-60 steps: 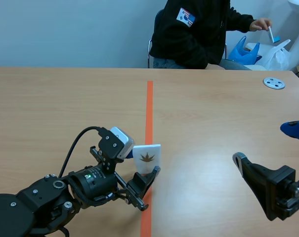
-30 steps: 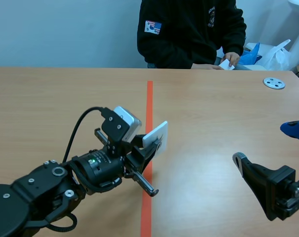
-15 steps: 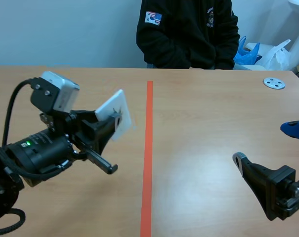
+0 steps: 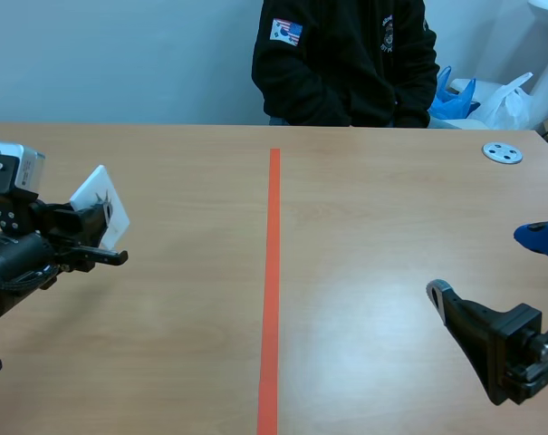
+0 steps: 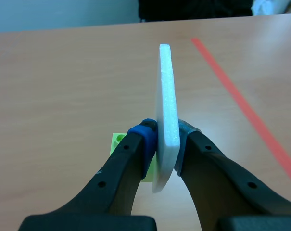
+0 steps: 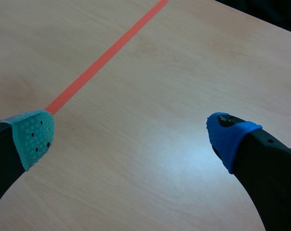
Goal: Sort the leaf by its shape. The table is split by an orange tape line. A compound leaf with several leaflets goes to the left side, a simple leaf with one blade goes to the right side. Return to the home posture when a red brick is placed on the table.
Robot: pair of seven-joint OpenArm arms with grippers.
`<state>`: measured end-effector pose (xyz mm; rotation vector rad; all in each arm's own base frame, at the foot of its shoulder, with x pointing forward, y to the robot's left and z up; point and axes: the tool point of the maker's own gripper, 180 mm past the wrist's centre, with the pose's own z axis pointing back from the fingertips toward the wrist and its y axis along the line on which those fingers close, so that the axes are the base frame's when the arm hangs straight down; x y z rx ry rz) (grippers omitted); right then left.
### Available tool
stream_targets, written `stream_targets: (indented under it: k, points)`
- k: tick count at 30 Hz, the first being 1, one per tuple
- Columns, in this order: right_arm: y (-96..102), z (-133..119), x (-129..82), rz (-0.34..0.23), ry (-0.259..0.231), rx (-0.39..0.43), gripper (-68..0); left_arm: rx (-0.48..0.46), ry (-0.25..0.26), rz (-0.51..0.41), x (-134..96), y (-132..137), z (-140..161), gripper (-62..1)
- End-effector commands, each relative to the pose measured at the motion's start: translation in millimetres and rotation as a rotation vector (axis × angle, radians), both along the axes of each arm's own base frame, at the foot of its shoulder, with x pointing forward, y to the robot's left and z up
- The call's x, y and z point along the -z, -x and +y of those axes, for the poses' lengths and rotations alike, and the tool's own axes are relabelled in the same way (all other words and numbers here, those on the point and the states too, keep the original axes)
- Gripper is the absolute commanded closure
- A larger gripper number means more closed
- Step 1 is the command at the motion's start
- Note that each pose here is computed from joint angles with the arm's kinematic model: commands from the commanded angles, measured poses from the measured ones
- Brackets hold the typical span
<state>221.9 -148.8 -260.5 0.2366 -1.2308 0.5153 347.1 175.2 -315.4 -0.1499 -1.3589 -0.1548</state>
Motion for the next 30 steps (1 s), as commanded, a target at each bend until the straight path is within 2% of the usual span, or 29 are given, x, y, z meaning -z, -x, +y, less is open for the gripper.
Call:
stream_targets:
  k: [1, 13, 24, 30]
  points:
    - [-5.0, 4, -11, -0.038, -0.014, -0.004, -67.9, -0.013, 0.003, -0.054, -12, -13, 4, -4.1]
    - [-5.0, 4, -11, -0.038, -0.014, -0.004, -67.9, -0.186, -0.039, -0.022, 21, -43, 73, -4.1]
    - [-5.0, 4, -11, -0.038, -0.014, -0.004, -67.9, -0.236, -0.051, 0.016, 42, -35, 93, -4.3]
    - [-5.0, 4, -11, -0.038, -0.014, -0.004, -67.9, -0.235, -0.051, 0.018, 42, -35, 93, -17.2]
